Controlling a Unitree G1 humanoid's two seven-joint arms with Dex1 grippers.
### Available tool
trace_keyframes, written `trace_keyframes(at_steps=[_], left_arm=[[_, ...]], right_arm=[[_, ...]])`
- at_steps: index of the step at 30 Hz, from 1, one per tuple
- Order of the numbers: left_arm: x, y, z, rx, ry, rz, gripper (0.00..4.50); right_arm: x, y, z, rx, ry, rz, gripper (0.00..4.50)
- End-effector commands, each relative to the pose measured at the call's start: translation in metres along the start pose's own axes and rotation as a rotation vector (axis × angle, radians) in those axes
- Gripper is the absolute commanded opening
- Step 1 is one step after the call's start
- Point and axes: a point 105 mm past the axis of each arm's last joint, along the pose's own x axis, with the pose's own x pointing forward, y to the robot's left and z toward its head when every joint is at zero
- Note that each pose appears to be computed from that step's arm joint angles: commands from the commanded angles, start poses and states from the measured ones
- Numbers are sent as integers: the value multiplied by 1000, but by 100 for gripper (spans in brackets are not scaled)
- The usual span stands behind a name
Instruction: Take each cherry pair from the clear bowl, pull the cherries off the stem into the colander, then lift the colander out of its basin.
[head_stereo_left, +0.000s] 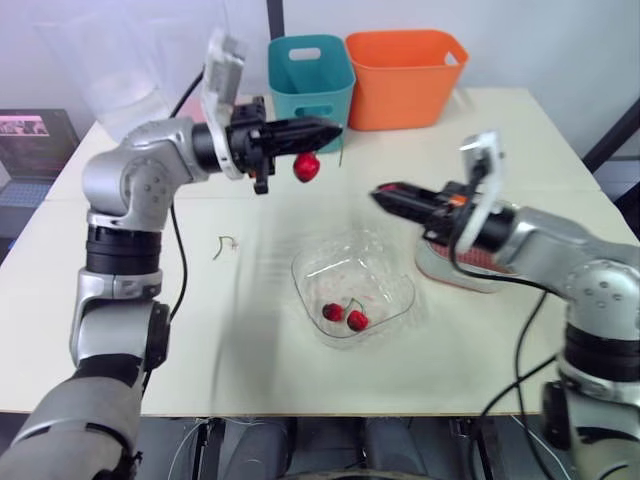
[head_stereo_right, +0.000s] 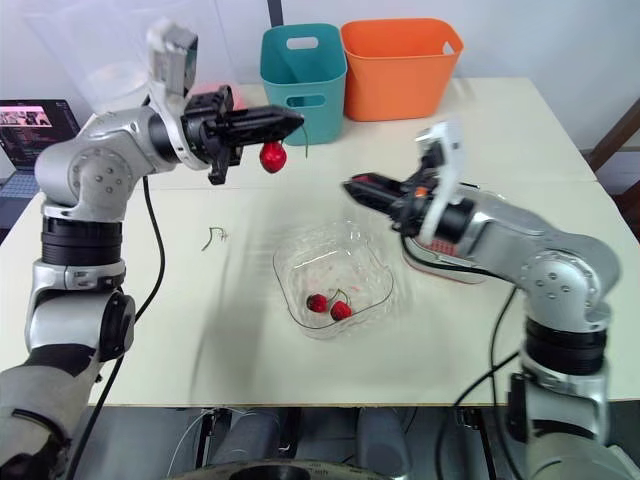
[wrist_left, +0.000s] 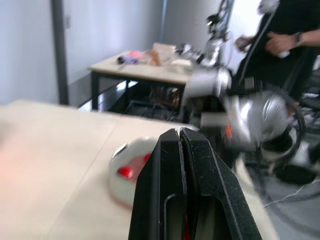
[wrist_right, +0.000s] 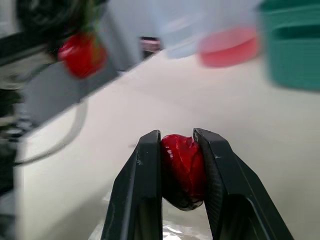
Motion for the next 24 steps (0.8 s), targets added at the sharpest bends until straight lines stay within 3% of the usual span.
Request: trace_keyframes(at_steps=[1, 6, 12, 15, 20, 24], left_arm=[[1, -3, 0, 69, 18, -5, 0], [3, -1, -11, 68, 29, 1, 0], [4, 1, -15, 71, 39, 6, 0], [4, 2, -16, 74, 43, 12, 0], [4, 4, -15, 74, 41, 15, 0], [4, 4, -5, 64, 5, 16, 0]], right_arm=[[-32, -44, 0, -155, 55, -177, 75], [-56, -75, -28, -244, 220, -274, 75], [-61, -86, -43, -244, 270, -295, 75], [-64, -90, -43, -243, 276, -304, 189], [-67, -89, -31, -239, 253, -302, 439], [-58, -71, -2, -150, 117, -220, 446]])
